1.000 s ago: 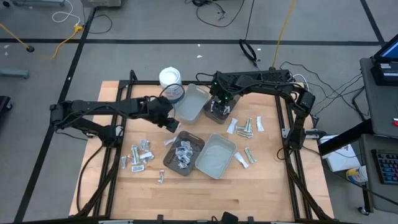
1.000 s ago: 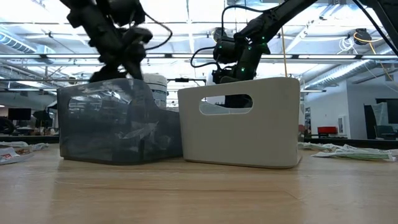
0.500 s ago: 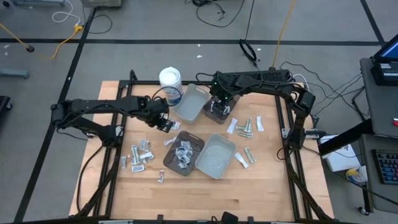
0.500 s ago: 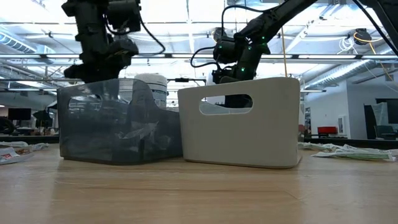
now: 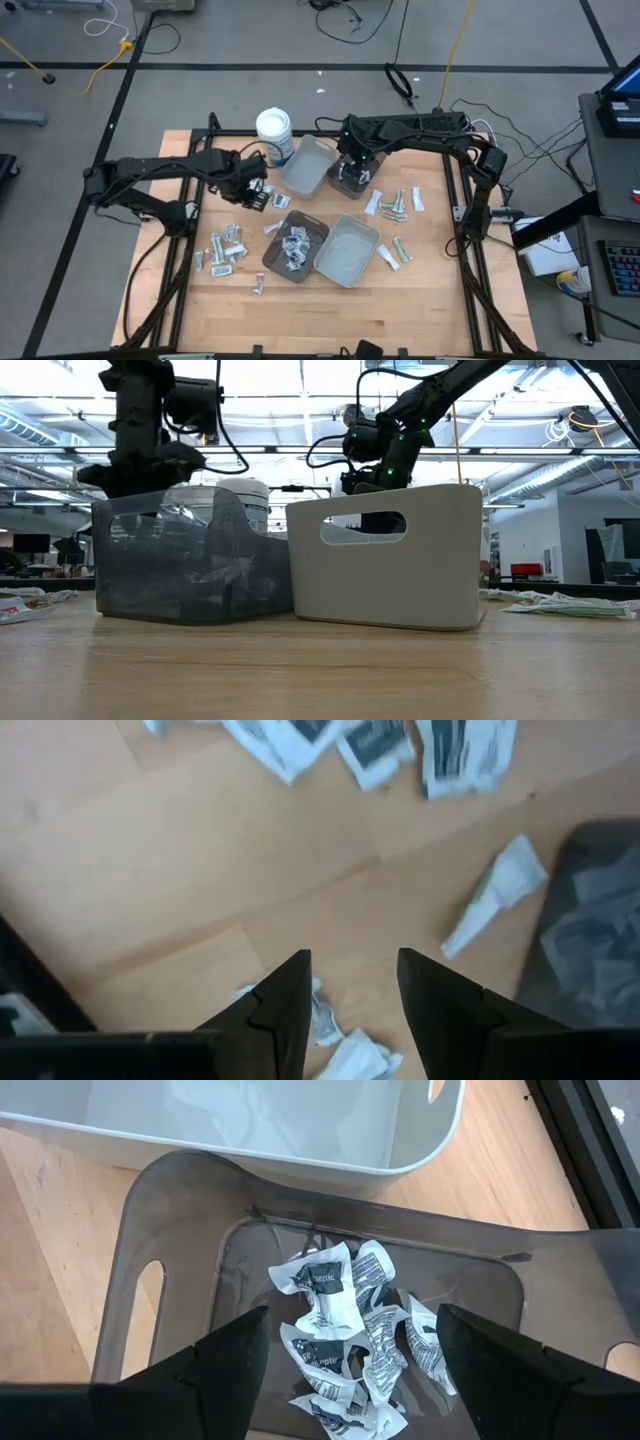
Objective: Pick & Place First Aid Supplies
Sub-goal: Put the black towelette pack into the top black bin
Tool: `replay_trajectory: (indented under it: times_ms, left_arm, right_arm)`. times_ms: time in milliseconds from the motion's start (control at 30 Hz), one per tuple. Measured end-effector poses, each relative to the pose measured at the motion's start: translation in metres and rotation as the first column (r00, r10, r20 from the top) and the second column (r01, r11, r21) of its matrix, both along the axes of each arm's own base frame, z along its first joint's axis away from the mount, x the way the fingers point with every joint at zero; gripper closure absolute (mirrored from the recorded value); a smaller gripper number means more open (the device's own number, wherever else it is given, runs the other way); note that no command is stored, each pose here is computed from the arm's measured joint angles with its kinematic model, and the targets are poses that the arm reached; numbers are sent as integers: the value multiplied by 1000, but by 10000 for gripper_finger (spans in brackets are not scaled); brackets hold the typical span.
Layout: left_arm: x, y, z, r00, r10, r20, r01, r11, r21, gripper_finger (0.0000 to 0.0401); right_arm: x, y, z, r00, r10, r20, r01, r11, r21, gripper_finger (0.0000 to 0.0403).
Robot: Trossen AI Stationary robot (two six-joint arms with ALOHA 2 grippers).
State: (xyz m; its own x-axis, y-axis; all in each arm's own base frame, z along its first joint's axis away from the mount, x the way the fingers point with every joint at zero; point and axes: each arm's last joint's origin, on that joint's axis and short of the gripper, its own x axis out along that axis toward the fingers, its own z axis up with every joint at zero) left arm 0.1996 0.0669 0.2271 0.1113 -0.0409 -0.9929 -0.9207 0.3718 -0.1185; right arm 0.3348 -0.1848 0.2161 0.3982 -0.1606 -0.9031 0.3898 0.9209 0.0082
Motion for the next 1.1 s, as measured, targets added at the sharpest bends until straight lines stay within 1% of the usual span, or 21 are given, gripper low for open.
replay_trajectory:
  times_ms: [133,367,533,633,667,900,1100]
  left_arm:
    - [-6,16,0,1000,17,-4,-17,1000,26,249]
    - [-17,39,0,1000,12,-19,-10,997,76,249]
    - [-21,51,0,1000,4,2,-4,995,99,249]
    - [-16,56,-1,999,-38,39,32,991,132,249]
    - [-13,57,-4,998,-53,42,47,990,131,249]
    - [9,62,-33,996,-85,-33,88,990,113,249]
    - [25,63,-53,990,-108,-92,121,981,151,249]
  right_arm:
    - [0,0,0,1000,0,0,0,1000,0,124]
    - [0,0,0,1000,0,0,0,1000,0,124]
    - [0,0,0,1000,0,0,0,1000,0,124]
    - [0,0,0,1000,0,0,0,1000,0,124]
    - [0,0,0,1000,0,0,0,1000,0,124]
    - [0,0,0,1000,0,0,0,1000,0,124]
    - [0,0,0,1000,0,1,0,1000,-1,124]
